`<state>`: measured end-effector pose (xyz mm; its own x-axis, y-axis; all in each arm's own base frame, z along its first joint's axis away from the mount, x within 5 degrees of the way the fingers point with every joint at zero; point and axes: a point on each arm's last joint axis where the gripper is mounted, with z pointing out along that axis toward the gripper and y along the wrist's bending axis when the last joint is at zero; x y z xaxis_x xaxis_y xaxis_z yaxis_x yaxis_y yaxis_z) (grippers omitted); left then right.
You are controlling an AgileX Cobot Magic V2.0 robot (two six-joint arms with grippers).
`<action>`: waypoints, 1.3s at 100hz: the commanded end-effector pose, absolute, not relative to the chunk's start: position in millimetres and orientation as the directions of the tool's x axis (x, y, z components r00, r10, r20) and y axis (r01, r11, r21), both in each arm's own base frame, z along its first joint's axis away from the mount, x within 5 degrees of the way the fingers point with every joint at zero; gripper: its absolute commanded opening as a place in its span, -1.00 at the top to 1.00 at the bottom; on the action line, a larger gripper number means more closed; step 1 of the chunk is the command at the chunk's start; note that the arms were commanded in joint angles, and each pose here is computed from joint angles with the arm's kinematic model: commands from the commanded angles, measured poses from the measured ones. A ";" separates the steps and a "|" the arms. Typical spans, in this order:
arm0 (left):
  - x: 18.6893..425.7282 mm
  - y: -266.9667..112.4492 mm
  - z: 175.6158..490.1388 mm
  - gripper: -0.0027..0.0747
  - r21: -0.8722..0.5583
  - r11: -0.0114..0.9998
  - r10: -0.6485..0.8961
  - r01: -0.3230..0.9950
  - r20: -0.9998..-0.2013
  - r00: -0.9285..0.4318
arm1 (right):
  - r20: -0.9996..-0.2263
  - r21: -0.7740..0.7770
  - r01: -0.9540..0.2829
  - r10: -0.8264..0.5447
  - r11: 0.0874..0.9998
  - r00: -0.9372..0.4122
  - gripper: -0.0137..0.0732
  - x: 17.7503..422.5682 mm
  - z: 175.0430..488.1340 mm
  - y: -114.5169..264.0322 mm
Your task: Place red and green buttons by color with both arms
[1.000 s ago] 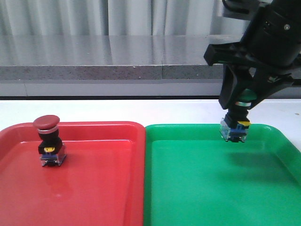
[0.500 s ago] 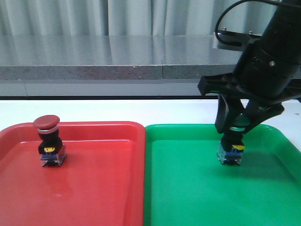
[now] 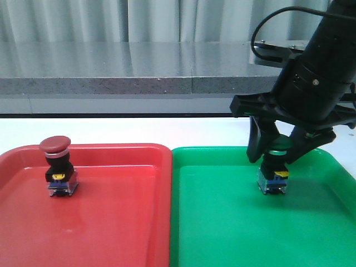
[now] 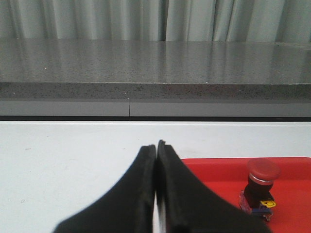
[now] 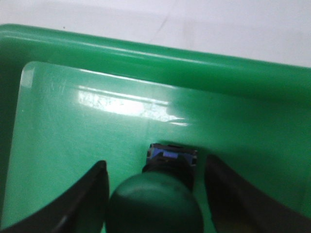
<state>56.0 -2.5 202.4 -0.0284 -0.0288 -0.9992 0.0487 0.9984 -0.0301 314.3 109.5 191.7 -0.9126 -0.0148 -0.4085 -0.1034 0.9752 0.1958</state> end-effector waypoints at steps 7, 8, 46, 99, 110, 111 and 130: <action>55.5 -2.8 196.9 0.98 -0.038 0.998 -0.040 0.053 -0.998 0.041 | -0.479 0.219 -0.109 0.009 0.970 -0.878 -0.58 316.9 212.1 110.3; 55.5 -2.8 196.9 0.98 -0.038 0.998 -0.040 0.053 -0.998 0.041 | -0.480 0.219 -0.109 0.010 0.969 -0.877 -0.58 316.8 212.6 110.3; 55.5 -2.8 196.9 0.98 -0.038 0.998 -0.040 0.053 -0.998 0.041 | -0.651 0.205 -0.172 0.003 0.964 -0.759 -0.58 300.4 269.9 102.3; 55.5 -2.8 196.9 0.98 -0.038 0.998 -0.040 0.053 -0.998 0.041 | -0.861 0.070 -0.251 -0.069 0.965 -0.504 -0.58 216.3 342.8 67.6; 55.5 -2.8 196.9 0.98 -0.038 0.998 -0.040 0.053 -0.998 0.041 | -0.889 0.055 -0.256 -0.070 0.965 -0.453 -0.58 189.1 346.5 58.3; 55.5 -2.8 196.9 0.98 -0.038 0.998 -0.040 0.053 -0.998 0.041 | -0.892 0.053 -0.256 -0.069 0.965 -0.446 -0.58 185.3 346.7 57.0; 55.5 -2.8 196.9 0.98 -0.038 0.998 -0.040 0.053 -0.998 0.041 | -0.929 0.031 -0.259 -0.068 0.965 -0.363 -0.46 138.2 344.0 40.9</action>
<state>56.0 -2.5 202.4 -0.0284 -0.0288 -0.9992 0.0487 0.9984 -0.0301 153.1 47.0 330.9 -0.4727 -0.0832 -0.8773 -0.2562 0.9655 0.0465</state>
